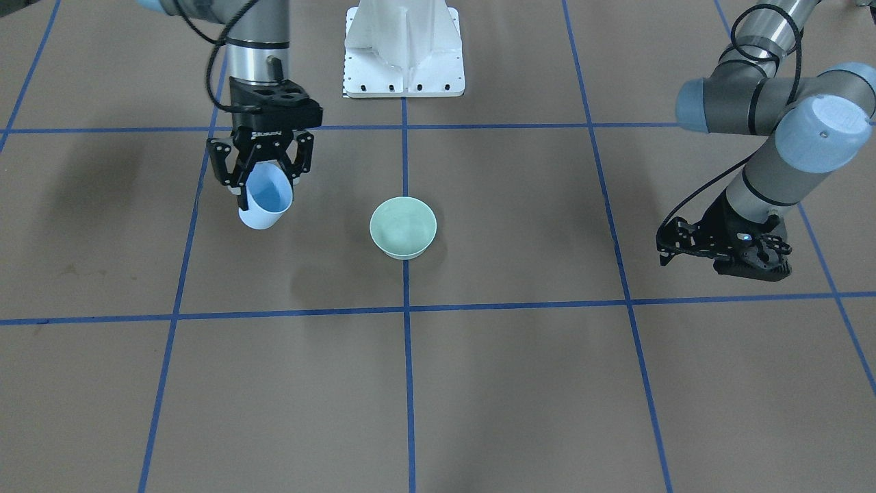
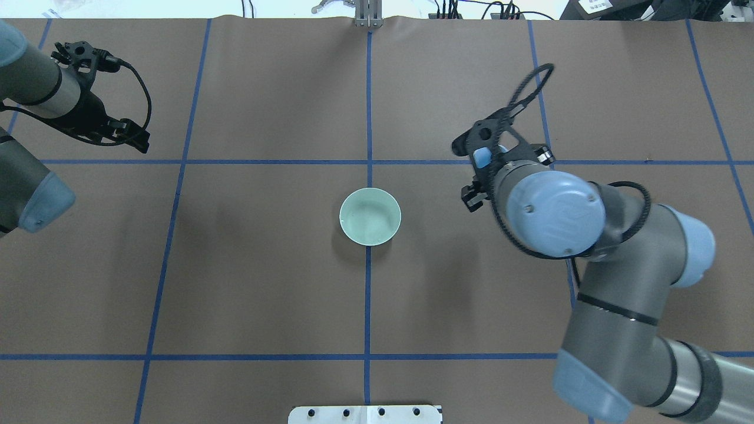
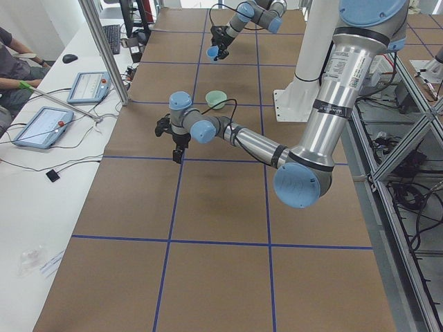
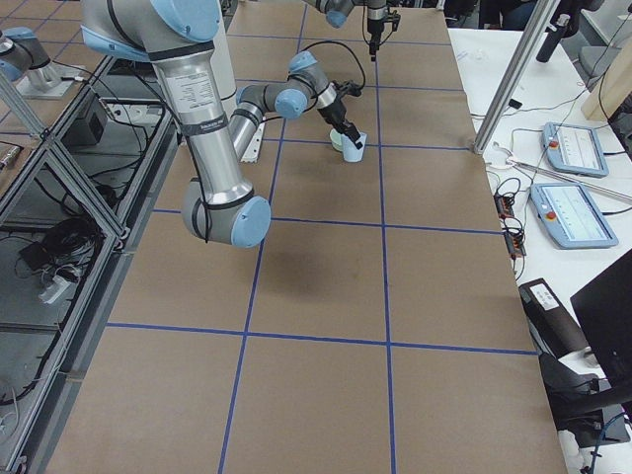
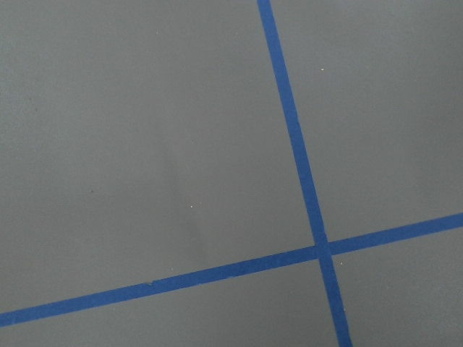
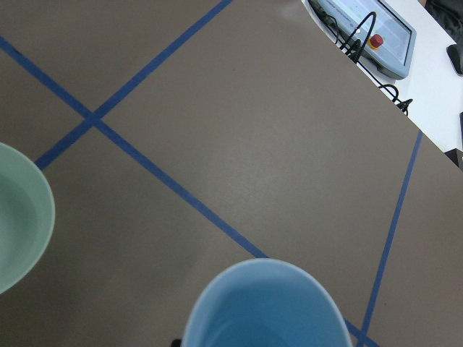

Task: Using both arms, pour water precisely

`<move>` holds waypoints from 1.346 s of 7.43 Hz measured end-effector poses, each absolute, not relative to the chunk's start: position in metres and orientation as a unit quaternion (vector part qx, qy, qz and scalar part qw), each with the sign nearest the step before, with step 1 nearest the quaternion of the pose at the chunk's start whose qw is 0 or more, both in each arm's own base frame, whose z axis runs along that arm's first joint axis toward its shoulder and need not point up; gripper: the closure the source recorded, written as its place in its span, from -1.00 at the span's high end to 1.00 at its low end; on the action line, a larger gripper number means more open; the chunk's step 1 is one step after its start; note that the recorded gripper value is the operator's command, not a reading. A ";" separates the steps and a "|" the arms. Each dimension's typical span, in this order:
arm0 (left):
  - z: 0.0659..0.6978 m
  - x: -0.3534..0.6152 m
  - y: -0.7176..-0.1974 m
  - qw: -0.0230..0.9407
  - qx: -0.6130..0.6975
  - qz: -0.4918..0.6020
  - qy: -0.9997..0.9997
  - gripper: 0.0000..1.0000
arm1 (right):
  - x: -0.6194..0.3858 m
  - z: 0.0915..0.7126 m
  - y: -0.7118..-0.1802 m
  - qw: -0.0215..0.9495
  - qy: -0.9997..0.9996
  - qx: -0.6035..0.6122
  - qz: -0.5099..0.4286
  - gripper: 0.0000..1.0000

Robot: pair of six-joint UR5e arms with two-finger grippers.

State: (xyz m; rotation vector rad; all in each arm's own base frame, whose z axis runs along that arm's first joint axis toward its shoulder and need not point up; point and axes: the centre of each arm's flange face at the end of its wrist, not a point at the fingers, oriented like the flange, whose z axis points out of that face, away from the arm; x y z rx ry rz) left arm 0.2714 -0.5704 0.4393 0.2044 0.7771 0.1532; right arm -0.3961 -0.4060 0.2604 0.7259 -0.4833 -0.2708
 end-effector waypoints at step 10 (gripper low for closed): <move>0.434 0.270 -0.569 0.916 0.103 0.074 0.380 0.99 | -0.209 0.565 -0.407 0.879 -0.358 0.309 0.066 -0.39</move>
